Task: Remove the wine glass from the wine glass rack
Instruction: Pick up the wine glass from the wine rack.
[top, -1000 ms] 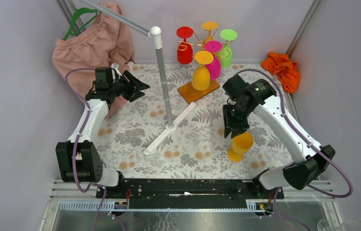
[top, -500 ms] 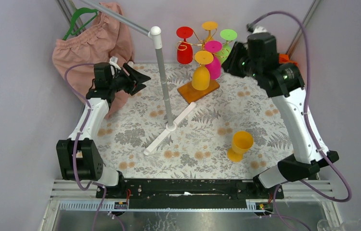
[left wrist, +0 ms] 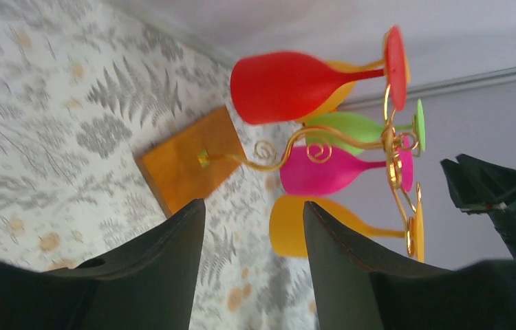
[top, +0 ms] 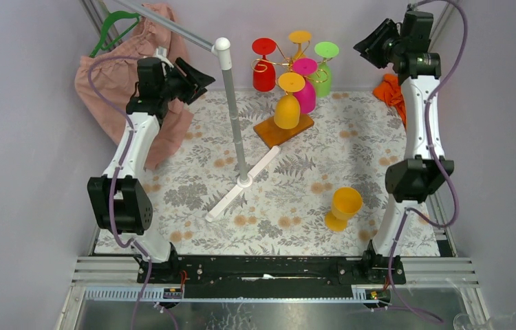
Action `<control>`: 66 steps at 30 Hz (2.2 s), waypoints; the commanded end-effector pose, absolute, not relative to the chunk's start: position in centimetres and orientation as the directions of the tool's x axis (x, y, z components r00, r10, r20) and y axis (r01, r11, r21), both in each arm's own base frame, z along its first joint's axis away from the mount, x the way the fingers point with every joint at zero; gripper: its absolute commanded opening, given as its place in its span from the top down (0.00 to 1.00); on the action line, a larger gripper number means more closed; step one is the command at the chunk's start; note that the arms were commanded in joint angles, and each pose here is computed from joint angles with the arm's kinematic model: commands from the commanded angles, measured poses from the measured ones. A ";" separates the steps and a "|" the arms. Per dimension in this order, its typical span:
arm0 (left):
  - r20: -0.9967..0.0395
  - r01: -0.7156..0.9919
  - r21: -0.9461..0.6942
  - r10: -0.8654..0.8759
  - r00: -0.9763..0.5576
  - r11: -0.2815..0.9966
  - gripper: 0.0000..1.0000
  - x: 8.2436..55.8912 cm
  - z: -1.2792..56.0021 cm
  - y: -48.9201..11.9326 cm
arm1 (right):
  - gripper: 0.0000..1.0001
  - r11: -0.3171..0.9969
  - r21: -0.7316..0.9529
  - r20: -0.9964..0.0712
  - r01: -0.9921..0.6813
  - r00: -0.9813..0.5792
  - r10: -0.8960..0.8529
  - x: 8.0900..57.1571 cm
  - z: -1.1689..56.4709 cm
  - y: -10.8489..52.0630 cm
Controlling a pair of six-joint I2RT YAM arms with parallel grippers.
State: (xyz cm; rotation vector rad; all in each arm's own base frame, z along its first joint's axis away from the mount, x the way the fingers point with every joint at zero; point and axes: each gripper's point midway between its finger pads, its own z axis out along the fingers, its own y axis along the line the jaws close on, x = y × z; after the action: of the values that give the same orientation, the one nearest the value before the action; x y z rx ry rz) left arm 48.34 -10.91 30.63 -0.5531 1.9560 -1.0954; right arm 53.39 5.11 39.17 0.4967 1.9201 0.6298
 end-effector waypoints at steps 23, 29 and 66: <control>-0.510 -0.065 -0.769 -0.672 -0.538 0.636 0.46 48.9 29.3 -11.2 | 0.55 0.374 0.892 -0.450 -0.254 -0.580 0.679 59.1 38.7 8.0; -0.500 -0.073 -0.772 -0.674 -0.544 0.631 0.46 48.9 28.8 -11.3 | 0.55 0.358 0.902 -0.428 -0.242 -0.619 0.658 58.8 37.7 8.4; -0.498 -0.062 -0.779 -0.675 -0.545 0.624 0.46 48.0 29.2 -11.5 | 0.72 0.297 0.900 -0.434 -0.317 -0.623 0.650 57.3 39.7 11.6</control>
State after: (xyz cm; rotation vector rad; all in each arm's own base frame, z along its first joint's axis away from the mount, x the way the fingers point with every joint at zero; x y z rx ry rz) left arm 48.37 -11.29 27.90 -0.6104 2.0384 -0.9132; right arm 59.49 11.01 33.93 0.4204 1.8325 1.4460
